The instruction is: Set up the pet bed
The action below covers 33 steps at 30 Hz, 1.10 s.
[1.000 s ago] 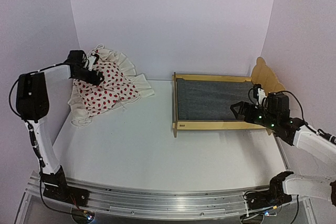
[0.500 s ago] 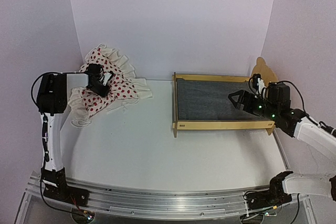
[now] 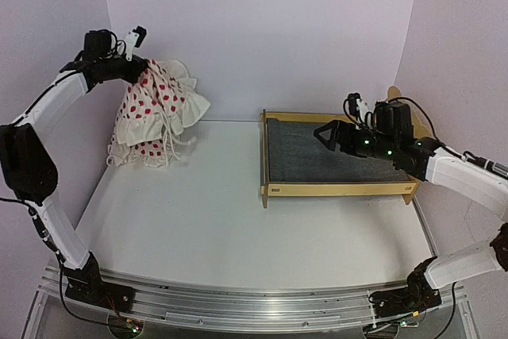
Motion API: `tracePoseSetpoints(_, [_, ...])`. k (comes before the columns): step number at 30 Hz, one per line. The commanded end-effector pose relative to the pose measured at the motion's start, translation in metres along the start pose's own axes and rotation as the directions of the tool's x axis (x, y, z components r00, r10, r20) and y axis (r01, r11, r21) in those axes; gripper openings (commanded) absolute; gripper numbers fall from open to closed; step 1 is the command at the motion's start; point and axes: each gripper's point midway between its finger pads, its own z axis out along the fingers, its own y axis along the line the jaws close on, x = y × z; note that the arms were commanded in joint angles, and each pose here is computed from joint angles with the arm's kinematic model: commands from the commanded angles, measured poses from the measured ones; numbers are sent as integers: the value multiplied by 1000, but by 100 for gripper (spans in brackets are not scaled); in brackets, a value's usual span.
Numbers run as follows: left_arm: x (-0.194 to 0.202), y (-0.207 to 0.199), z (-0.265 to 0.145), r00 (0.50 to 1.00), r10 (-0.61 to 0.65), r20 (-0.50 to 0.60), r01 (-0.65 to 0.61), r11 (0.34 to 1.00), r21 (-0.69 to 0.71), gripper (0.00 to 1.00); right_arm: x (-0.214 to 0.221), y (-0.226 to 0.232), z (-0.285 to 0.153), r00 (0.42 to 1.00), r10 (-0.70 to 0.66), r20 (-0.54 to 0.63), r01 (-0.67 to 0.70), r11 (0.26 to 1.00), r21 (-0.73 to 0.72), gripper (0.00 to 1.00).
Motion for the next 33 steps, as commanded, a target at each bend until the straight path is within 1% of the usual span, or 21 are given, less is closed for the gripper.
tracePoseSetpoints(1, [-57, -38, -68, 987, 55, 153, -74, 989, 125, 0, -15, 63, 6, 998, -70, -3, 69, 984, -163, 90])
tracePoseSetpoints(3, [-49, -52, -85, 990, 38, 133, -58, 986, 156, 0, -11, 81, 10, 997, -73, -25, 67, 975, -211, 90])
tracePoseSetpoints(4, [-36, -58, -87, 994, 17, 109, -36, 984, 176, 0, -10, 93, 9, 997, -71, -33, 61, 969, -241, 90])
tracePoseSetpoints(6, [-30, -70, -100, 993, -9, 121, -16, 979, 205, 0, -8, 108, 13, 998, -30, -63, 11, 961, -275, 91])
tracePoseSetpoints(8, [-32, -84, -110, 989, -39, 143, 2, 969, 248, 0, -5, 131, 18, 994, 24, -106, -59, 938, -340, 93])
tracePoseSetpoints(9, [-32, -92, -113, 988, -55, 143, 14, 962, 273, 0, 3, 147, 21, 990, 24, -136, -75, 922, -380, 97])
tracePoseSetpoints(10, [-31, -100, -115, 988, -70, 137, 26, 953, 302, 0, 11, 163, 25, 988, 10, -157, -76, 904, -421, 98])
tracePoseSetpoints(12, [-23, -115, -114, 989, -102, 106, 59, 935, 350, 0, 35, 192, 33, 978, -71, -195, -32, 876, -481, 98])
tracePoseSetpoints(14, [-12, -130, -111, 990, -124, 71, 88, 920, 382, 0, 58, 204, 45, 967, -151, -206, 34, 876, -481, 98])
tracePoseSetpoints(17, [5, -151, -107, 988, -151, 23, 127, 897, 423, 0, 77, 209, 60, 960, -131, -248, 3, 890, -456, 98])
tracePoseSetpoints(18, [5, -156, -108, 987, -158, 24, 132, 889, 438, 0, 85, 212, 65, 957, -133, -259, 2, 893, -451, 98])
tracePoseSetpoints(20, [4, -167, -109, 986, -165, 27, 134, 876, 463, 0, 103, 220, 72, 947, -176, -267, 40, 894, -446, 98])
tracePoseSetpoints(24, [9, -180, -102, 980, -197, -13, 179, 864, 470, 0, 110, 231, 72, 945, -265, -194, 163, 892, -422, 96])
tracePoseSetpoints(27, [18, -178, -90, 964, -260, -52, 256, 867, 427, 0, 99, 221, 67, 937, -340, -76, 306, 907, -290, 92])
tracePoseSetpoints(29, [24, -173, -80, 950, -301, -77, 307, 869, 388, 0, 89, 217, 59, 919, -395, -8, 386, 900, -202, 89])
tracePoseSetpoints(30, [26, -173, -76, 945, -315, -90, 325, 868, 375, 0, 86, 220, 53, 906, -424, 15, 419, 888, -189, 86])
tracePoseSetpoints(31, [28, -173, -73, 941, -323, -99, 336, 868, 364, 0, 86, 229, 47, 883, -468, 40, 466, 864, -189, 80])
tracePoseSetpoints(33, [27, -176, -70, 939, -328, -103, 343, 867, 361, 0, 96, 255, 37, 816, -572, 83, 574, 785, -235, 66])
